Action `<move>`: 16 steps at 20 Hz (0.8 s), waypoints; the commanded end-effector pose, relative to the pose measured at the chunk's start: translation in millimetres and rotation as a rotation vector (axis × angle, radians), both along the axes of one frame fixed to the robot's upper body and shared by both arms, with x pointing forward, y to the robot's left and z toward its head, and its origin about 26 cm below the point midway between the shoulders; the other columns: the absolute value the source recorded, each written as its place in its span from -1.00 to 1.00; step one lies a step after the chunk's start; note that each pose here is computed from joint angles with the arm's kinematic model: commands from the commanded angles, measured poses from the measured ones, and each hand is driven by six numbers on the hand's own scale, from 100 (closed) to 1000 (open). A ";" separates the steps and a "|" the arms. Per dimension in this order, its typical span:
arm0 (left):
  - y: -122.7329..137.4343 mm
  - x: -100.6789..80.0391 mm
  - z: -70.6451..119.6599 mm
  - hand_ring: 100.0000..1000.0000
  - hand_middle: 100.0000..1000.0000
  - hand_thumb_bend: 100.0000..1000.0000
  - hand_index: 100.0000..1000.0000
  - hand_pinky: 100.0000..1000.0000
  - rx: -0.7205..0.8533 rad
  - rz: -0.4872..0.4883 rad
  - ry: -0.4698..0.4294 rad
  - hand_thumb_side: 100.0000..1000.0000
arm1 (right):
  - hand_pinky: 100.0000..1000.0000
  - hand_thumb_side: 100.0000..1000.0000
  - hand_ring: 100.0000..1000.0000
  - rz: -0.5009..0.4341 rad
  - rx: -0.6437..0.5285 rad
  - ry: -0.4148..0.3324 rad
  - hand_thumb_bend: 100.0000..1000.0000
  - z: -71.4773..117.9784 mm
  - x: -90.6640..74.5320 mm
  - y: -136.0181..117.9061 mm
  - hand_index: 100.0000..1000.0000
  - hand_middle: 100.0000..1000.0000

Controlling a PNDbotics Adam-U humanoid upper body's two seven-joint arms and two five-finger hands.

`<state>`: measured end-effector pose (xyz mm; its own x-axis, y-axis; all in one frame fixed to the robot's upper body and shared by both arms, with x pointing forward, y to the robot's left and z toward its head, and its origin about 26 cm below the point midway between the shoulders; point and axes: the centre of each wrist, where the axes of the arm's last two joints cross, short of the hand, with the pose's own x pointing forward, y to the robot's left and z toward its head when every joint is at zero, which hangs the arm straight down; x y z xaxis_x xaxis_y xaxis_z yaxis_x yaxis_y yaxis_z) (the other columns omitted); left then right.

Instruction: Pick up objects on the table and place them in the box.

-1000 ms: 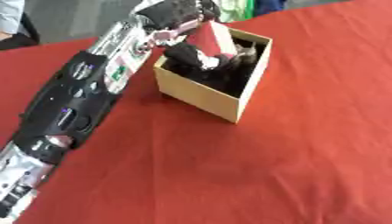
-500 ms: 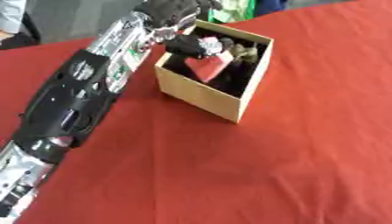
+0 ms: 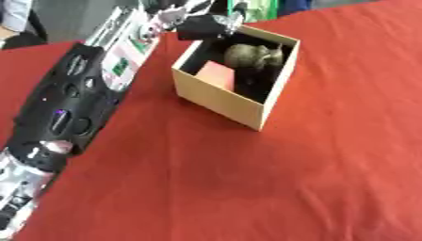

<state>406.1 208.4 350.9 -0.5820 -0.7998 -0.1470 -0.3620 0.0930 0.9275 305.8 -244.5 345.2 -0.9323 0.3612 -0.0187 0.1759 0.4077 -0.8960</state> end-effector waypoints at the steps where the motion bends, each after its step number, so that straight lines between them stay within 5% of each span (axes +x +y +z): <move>1: 26.7 -29.7 26.9 0.81 0.45 -1.00 0.76 0.67 -0.018 -0.003 -0.056 1.00 | 0.75 -0.05 0.77 -0.030 -0.012 -0.034 -1.00 7.6 -5.2 -6.7 0.54 0.52; 11: 63.6 -110.5 13.8 0.80 0.45 -1.00 0.72 0.67 0.030 -0.012 0.048 1.00 | 0.75 -0.05 0.77 -0.064 0.002 -0.033 -1.00 4.9 -5.0 -14.0 0.54 0.52; 16: 78.9 -117.5 -3.3 0.80 0.44 -1.00 0.72 0.67 0.031 0.042 0.116 1.00 | 0.75 -0.05 0.77 -0.076 0.006 -0.038 -1.00 4.2 -4.9 -17.0 0.54 0.52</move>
